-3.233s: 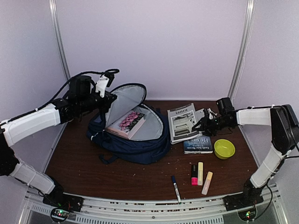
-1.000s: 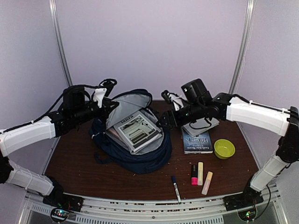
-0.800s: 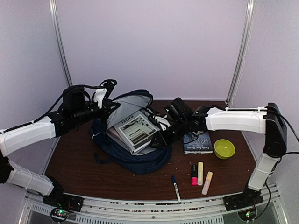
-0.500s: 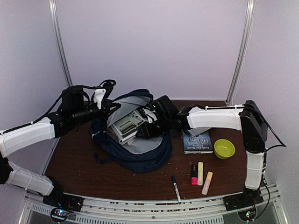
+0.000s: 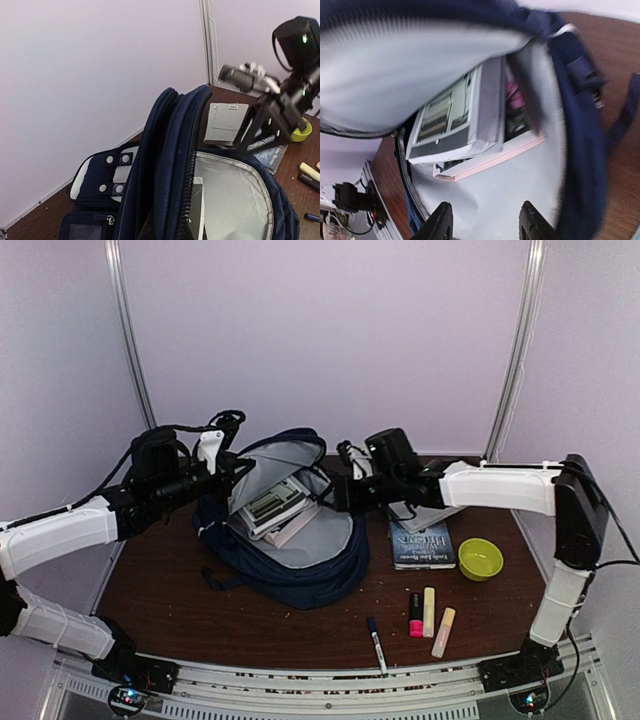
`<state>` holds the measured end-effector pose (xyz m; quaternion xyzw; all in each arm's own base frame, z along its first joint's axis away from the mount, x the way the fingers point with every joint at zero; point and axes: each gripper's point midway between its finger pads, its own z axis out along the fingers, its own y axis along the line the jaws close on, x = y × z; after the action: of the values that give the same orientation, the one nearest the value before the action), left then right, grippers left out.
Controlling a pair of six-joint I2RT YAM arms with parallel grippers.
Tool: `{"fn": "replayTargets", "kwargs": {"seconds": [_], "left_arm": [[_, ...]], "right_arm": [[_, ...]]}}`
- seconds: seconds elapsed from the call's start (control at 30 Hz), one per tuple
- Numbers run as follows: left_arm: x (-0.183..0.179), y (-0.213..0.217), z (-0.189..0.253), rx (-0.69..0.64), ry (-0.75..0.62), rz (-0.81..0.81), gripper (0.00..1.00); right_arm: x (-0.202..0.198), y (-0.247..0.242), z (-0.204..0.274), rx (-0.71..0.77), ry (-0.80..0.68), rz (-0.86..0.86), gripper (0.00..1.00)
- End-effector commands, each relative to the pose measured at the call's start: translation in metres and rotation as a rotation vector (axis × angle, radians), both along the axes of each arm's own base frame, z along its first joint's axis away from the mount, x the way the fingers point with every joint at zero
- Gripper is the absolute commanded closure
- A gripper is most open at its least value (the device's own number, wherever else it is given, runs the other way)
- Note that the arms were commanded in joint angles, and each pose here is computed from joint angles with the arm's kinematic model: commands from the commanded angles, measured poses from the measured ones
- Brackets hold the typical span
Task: Pack the student bag
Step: Adjust the book in the largest pocket of the bag, then pick up the book.
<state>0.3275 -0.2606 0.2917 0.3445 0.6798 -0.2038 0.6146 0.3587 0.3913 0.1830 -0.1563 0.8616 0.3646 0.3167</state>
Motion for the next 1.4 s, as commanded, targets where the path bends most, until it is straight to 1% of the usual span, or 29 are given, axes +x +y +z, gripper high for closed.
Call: {"fn": "replayTargets", "kwargs": {"seconds": [0.0,0.07,0.17,0.23,0.37,0.43,0.53,0.63,0.7,0.83,0.9,1.0,1.07,1.1,1.13,1.23,1.27,1.33,1.37], "left_arm": [[0.005,0.002,0.072,-0.144,-0.203,0.037,1.00],[0.007,0.000,0.070,-0.144,-0.200,0.033,1.00],[0.010,-0.003,0.067,-0.135,-0.192,0.029,1.00],[0.010,-0.003,0.068,-0.123,-0.190,0.028,1.00],[0.009,-0.001,0.071,-0.111,-0.204,0.033,1.00],[0.009,0.001,0.072,-0.104,-0.209,0.039,1.00],[0.008,0.002,0.074,-0.092,-0.217,0.046,1.00],[0.008,0.004,0.075,-0.081,-0.226,0.050,1.00],[0.007,0.004,0.076,-0.076,-0.234,0.051,1.00],[0.009,0.004,0.077,-0.067,-0.249,0.051,1.00],[0.010,0.002,0.077,-0.061,-0.252,0.048,1.00],[0.013,0.000,0.075,-0.049,-0.247,0.044,1.00],[0.013,-0.001,0.074,-0.047,-0.246,0.042,1.00],[0.013,-0.001,0.074,-0.047,-0.246,0.042,1.00],[0.013,-0.001,0.074,-0.047,-0.248,0.042,1.00],[0.013,-0.001,0.073,-0.045,-0.246,0.040,1.00],[0.013,-0.001,0.074,-0.045,-0.245,0.040,1.00],[0.012,-0.001,0.074,-0.043,-0.246,0.040,1.00],[0.012,0.000,0.075,-0.044,-0.248,0.041,1.00]], "right_arm": [[0.044,-0.117,0.035,0.081,-0.013,-0.271,0.52],[0.063,-0.183,0.010,0.103,0.076,-0.455,0.49],[0.084,-0.257,-0.027,0.173,0.174,-0.631,0.41],[0.093,-0.287,-0.048,0.215,0.240,-0.699,0.35],[0.114,-0.324,-0.072,0.298,0.313,-0.818,0.25],[0.123,-0.334,-0.087,0.329,0.369,-0.875,0.21],[0.130,-0.344,-0.116,0.351,0.460,-0.940,0.20],[0.133,-0.352,-0.121,0.428,0.468,-0.992,0.18],[0.134,-0.356,-0.121,0.439,0.465,-1.020,0.16],[0.144,-0.349,-0.123,0.470,0.498,-0.985,0.16],[0.148,-0.340,-0.126,0.551,0.528,-0.954,0.16],[0.148,-0.334,-0.132,0.701,0.568,-0.957,0.18],[0.147,-0.331,-0.136,0.767,0.582,-0.957,0.22],[0.148,-0.330,-0.137,0.791,0.587,-0.954,0.26],[0.149,-0.328,-0.138,0.808,0.585,-0.949,0.33],[0.150,-0.328,-0.132,0.849,0.552,-0.939,0.63],[0.150,-0.329,-0.130,0.856,0.539,-0.936,0.72],[0.149,-0.329,-0.120,0.856,0.506,-0.924,0.87],[0.149,-0.330,-0.113,0.850,0.489,-0.916,0.92]]}}
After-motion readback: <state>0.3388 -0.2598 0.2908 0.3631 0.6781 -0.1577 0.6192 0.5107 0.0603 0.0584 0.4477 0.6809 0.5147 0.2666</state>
